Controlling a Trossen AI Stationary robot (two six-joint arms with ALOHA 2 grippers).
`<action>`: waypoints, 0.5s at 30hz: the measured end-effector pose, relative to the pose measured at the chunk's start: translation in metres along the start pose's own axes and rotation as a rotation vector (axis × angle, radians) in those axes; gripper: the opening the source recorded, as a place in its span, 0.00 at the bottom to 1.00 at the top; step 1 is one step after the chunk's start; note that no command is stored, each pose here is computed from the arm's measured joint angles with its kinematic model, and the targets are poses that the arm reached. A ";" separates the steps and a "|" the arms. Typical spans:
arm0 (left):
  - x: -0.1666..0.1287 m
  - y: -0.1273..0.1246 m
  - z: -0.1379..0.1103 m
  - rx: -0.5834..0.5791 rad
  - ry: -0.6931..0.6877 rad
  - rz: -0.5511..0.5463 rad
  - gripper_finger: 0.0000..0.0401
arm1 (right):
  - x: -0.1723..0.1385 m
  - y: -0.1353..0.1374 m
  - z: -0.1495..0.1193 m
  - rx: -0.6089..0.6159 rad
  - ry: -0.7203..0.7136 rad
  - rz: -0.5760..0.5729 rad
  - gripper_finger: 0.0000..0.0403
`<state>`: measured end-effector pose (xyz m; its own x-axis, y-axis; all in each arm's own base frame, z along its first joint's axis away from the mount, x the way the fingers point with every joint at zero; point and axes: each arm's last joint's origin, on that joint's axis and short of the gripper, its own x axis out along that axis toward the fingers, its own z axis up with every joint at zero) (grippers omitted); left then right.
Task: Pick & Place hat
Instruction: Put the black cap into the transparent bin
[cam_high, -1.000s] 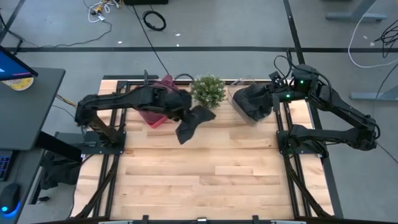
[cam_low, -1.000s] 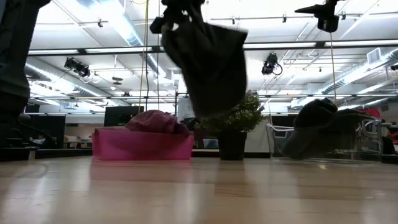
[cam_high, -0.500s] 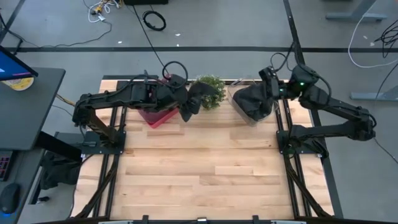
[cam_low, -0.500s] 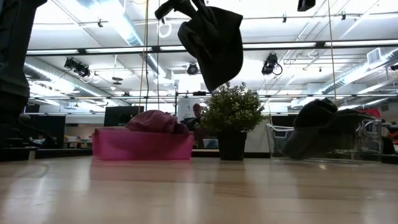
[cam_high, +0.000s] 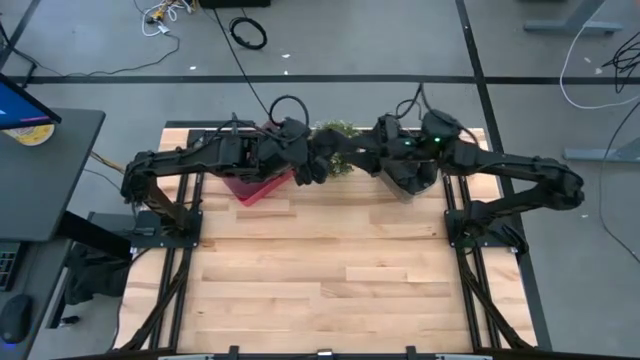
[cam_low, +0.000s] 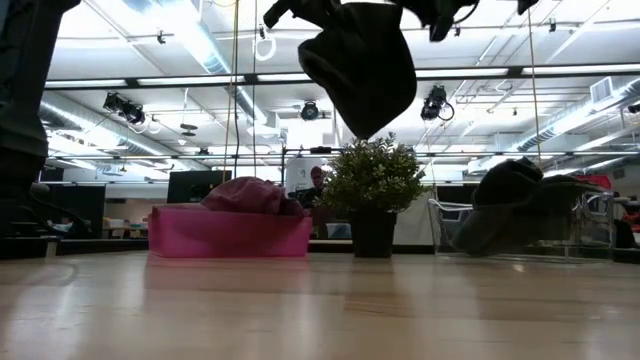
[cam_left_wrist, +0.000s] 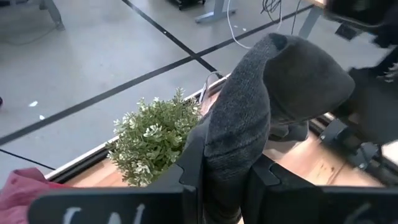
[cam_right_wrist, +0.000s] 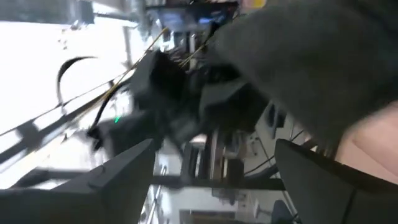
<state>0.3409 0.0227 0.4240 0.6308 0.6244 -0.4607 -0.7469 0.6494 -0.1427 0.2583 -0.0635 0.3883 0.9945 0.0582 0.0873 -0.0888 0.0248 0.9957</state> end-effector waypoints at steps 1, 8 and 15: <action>0.001 -0.001 -0.001 0.016 0.004 0.000 0.14 | 0.003 -0.004 0.001 0.013 -0.010 -0.012 0.83; 0.001 -0.013 -0.009 0.098 -0.005 -0.001 0.14 | 0.017 -0.022 0.015 0.060 -0.096 -0.066 0.80; 0.001 -0.023 -0.017 0.172 0.008 -0.019 0.14 | 0.015 -0.023 0.028 0.051 -0.210 -0.065 0.77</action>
<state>0.3549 0.0011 0.4118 0.6425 0.6079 -0.4665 -0.6872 0.7265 0.0001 0.2766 -0.0916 0.3671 0.9882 -0.1514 0.0216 -0.0263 -0.0292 0.9992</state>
